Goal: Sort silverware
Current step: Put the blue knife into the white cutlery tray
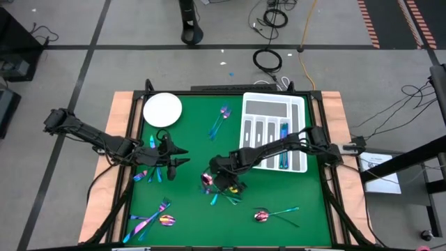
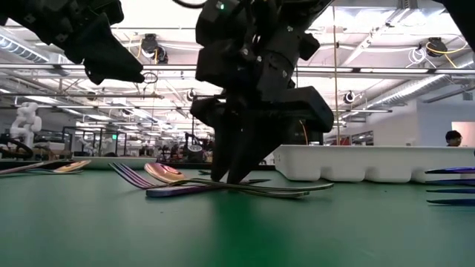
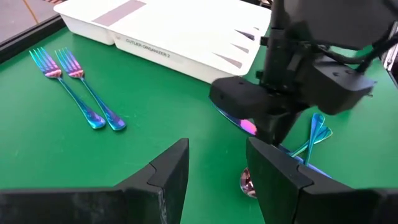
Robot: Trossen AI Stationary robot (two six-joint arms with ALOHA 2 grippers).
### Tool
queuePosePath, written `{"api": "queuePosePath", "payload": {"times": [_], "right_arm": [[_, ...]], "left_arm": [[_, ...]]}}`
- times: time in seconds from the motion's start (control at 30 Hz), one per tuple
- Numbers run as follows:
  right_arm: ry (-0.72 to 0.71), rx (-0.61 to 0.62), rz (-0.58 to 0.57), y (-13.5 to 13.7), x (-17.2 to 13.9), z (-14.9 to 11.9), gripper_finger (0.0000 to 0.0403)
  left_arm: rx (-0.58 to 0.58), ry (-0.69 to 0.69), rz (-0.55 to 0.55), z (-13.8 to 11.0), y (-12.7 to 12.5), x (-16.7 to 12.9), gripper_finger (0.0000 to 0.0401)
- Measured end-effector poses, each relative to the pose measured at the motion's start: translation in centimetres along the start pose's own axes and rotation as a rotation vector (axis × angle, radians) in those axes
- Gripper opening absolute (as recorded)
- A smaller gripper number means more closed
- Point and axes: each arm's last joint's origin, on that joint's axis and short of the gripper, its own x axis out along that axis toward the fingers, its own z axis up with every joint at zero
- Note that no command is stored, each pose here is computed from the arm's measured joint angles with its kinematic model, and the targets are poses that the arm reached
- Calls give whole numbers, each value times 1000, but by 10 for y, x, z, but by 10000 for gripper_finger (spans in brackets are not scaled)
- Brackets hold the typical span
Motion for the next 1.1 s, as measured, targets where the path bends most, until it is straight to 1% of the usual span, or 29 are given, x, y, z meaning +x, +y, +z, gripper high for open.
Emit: {"api": "queuePosePath", "payload": {"times": [0.13,0.23,0.47,0.77,0.93,1.1], "right_arm": [[23,-17,14,-3,-2,-5,114],[15,-38,30,-3,-2,-5,114],[-34,-108,14,2,0,4,114],[-80,-59,43,-5,-2,2,114],[-93,-45,85,-5,-3,0,114],[-78,-57,97,-6,10,-5,114]], "left_arm": [[1,0,0,0,0,0,162],[3,0,0,0,0,0,162],[22,0,1,0,0,0,162],[16,-1,11,1,2,1,162],[16,-1,11,1,2,1,162],[17,0,8,1,2,1,162]]}}
